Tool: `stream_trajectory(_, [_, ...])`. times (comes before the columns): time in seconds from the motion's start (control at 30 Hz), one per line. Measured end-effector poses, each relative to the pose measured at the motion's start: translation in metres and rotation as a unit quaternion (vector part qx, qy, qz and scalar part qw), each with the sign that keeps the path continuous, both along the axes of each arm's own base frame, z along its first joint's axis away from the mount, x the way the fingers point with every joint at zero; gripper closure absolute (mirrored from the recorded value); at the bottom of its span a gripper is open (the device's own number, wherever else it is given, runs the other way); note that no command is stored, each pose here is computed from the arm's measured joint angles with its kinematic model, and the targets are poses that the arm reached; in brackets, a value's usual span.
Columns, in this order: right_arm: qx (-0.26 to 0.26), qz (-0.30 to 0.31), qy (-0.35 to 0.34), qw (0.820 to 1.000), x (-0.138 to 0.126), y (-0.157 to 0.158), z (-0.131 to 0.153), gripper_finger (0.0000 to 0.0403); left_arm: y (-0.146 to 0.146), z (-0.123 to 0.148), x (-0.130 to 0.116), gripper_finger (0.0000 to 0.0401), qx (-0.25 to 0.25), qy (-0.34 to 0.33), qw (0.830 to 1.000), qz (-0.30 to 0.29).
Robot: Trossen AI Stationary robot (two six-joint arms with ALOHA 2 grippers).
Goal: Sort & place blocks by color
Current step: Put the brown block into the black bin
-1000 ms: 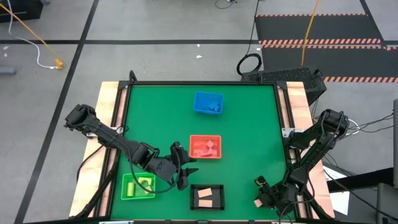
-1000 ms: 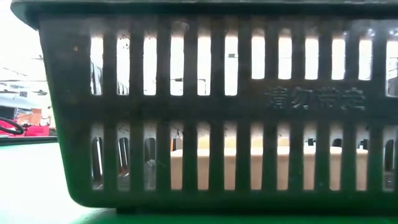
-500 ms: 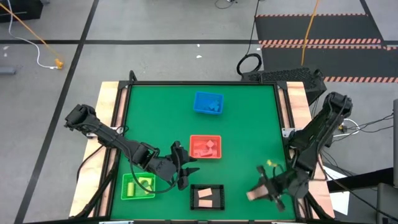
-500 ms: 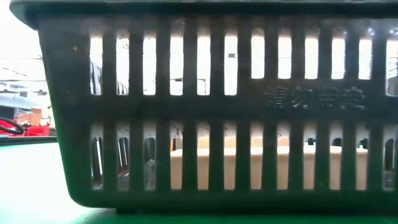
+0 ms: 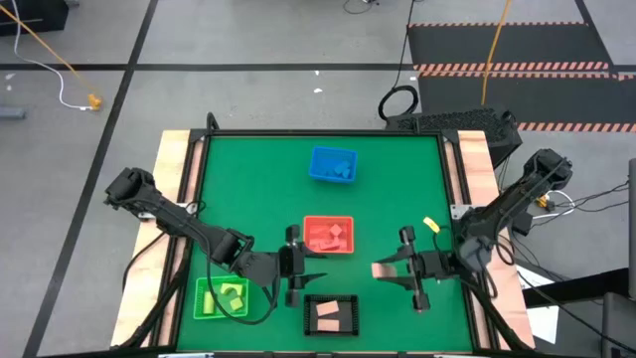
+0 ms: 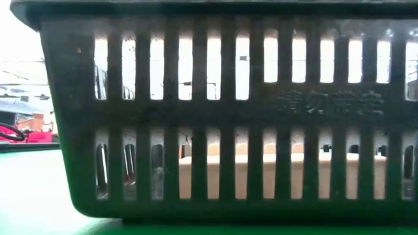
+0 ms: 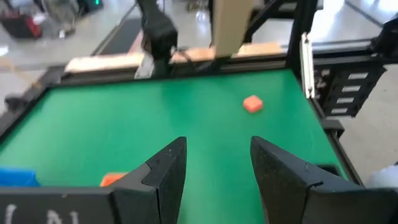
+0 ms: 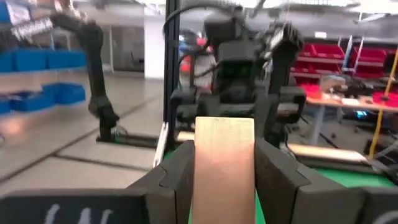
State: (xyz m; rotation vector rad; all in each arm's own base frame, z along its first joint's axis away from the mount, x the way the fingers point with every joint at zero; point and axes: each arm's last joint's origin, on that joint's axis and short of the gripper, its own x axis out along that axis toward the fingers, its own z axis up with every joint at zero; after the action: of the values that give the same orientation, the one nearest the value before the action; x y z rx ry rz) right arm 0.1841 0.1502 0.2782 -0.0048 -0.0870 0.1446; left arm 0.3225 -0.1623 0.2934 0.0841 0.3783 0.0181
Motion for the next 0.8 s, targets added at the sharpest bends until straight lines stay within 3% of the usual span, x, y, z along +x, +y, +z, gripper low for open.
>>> stream_trajectory(0.13, [0.013, 0.058, -0.043, 0.997, 0.016, -0.011, 0.005, 0.0283, -0.004, -0.004, 0.01, 0.0222, 0.02, -0.028, 0.999, -0.029])
stream_trajectory(0.23, [0.017, 0.095, -0.072, 0.993, 0.028, -0.016, 0.004, 0.0283, -0.004, -0.006, 0.022, 0.0222, -0.013, -0.062, 0.997, -0.032])
stream_trajectory(0.33, [0.015, 0.089, -0.083, 0.993, 0.039, -0.023, 0.0, 0.0283, 0.0, -0.01, 0.032, 0.0222, -0.07, -0.084, 0.994, -0.007])
stream_trajectory(0.4, [0.012, 0.078, -0.08, 0.994, 0.045, -0.028, -0.003, 0.0283, 0.001, -0.01, 0.033, 0.0222, -0.076, -0.086, 0.993, -0.003])
stream_trajectory(0.8, [0.009, 0.123, -0.136, 0.983, 0.064, -0.041, -0.009, 0.0283, 0.0, -0.009, 0.032, 0.0221, -0.001, -0.085, 0.996, -0.027])
